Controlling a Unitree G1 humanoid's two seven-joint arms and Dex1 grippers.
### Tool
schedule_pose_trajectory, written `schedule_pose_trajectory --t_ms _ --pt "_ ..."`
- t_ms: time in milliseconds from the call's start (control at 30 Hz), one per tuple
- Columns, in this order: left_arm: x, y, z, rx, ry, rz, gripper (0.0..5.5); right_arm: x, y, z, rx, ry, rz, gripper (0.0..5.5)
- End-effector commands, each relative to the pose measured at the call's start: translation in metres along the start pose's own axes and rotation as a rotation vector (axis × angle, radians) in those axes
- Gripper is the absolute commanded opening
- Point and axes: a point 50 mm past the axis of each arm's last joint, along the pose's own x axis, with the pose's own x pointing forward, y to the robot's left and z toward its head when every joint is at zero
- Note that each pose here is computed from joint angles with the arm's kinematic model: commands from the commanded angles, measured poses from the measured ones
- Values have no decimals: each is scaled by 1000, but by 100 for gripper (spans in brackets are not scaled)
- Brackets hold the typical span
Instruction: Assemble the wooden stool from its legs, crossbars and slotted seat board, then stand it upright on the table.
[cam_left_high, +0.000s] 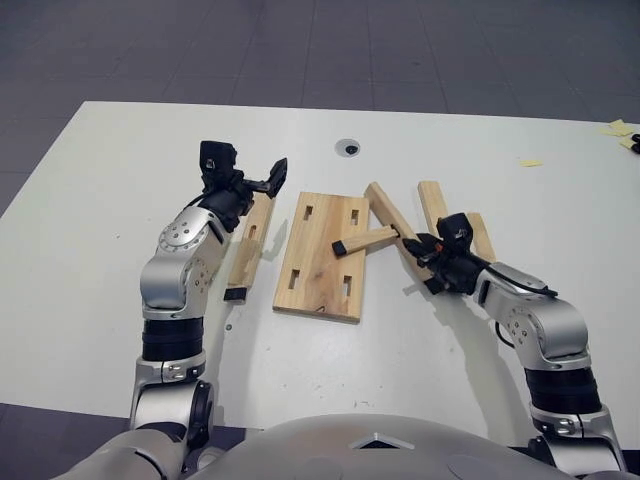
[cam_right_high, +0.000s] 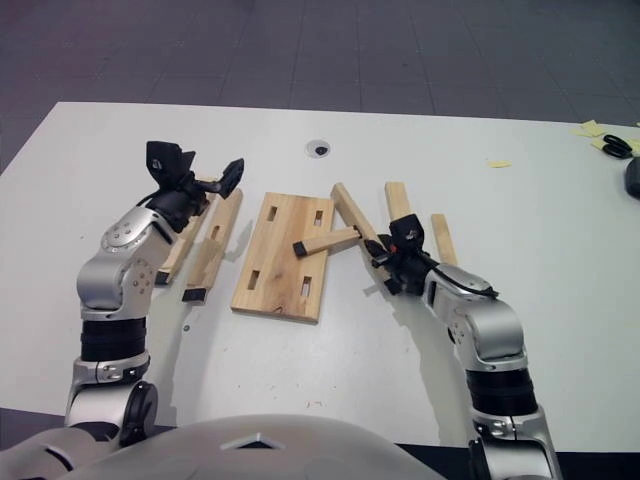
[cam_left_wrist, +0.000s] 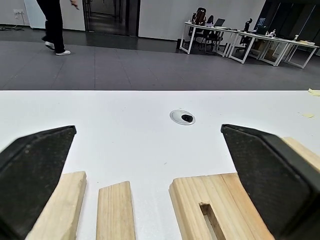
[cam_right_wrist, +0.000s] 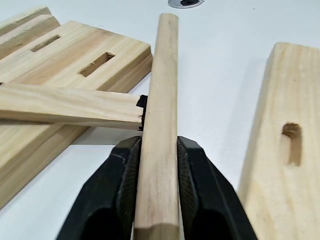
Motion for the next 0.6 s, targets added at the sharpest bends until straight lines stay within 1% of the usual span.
schedule_pose_trajectory --t_ms 33,100,167,233,300,333,400,467,533,600 --pt "8 7 18 21 -47 8 540 4 -6 13 -8 -41 -26 98" --pt "12 8 27 -9 -74 -2 540 6 -7 25 37 -115 -13 98" --pt "17 11 40 -96 -114 -27 540 6 -10 44 178 -251 35 97" --pt "21 12 55 -284 -162 -103 540 3 -12 65 354 -415 134 97" --pt "24 8 71 -550 -209 -299 540 -6 -8 88 588 -607 354 97" --pt "24 7 75 -641 -221 -386 540 -11 -4 94 666 -665 456 97" --pt "25 7 74 -728 -204 -481 540 -15 5 97 722 -684 588 97" --pt "26 4 69 -761 -160 -544 540 -17 19 93 720 -638 691 97" --pt "22 -5 69 -781 -125 -647 540 -19 34 91 719 -601 782 97" --pt "16 -17 73 -795 -109 -772 540 -23 45 92 751 -600 860 97"
